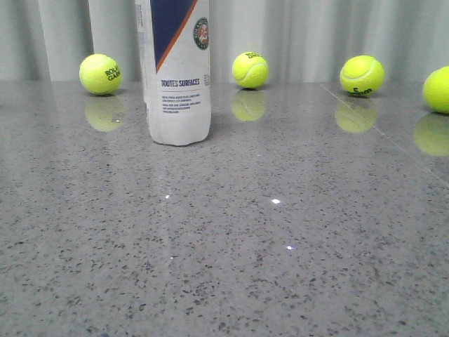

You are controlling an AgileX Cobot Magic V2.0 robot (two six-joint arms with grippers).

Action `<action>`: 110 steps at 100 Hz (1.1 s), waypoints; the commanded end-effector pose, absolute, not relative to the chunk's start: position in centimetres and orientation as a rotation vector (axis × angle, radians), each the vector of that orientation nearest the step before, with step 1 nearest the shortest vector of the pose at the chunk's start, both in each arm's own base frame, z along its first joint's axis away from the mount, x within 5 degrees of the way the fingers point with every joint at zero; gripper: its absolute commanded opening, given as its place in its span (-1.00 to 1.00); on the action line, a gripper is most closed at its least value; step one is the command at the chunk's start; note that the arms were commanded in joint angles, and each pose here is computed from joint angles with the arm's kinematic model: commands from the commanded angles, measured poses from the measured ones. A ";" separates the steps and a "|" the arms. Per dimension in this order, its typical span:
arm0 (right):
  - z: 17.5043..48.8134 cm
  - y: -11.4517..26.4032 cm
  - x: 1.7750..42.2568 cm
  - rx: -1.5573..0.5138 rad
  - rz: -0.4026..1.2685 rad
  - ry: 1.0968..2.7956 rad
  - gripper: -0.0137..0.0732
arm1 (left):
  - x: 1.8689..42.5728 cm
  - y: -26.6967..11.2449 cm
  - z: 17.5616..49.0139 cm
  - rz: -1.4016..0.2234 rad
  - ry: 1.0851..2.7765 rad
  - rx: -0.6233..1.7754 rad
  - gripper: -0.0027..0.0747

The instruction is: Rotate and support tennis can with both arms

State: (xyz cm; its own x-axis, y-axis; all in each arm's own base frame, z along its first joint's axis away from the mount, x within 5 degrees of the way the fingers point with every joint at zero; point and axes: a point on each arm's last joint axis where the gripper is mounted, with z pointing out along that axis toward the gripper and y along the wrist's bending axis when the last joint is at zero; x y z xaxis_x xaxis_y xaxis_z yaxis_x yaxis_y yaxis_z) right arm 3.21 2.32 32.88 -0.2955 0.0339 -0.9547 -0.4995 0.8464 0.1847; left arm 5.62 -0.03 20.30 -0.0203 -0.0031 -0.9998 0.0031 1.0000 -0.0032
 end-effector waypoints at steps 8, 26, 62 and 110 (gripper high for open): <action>33.1 2.5 4.0 -0.335 0.513 1.711 -0.83 | 5.5 0.0 19.6 -0.018 1.529 -0.008 -0.98; 30.9 2.5 5.8 -0.256 0.387 1.566 -0.83 | 5.5 0.0 19.6 -0.018 1.529 -0.008 -0.98; 26.5 0.5 7.0 0.007 0.124 1.378 -0.83 | 5.5 0.0 19.6 -0.018 1.529 -0.008 -0.98; 21.2 -0.3 5.4 0.087 0.016 1.404 -0.83 | 5.5 0.0 19.6 -0.018 1.530 -0.008 -0.98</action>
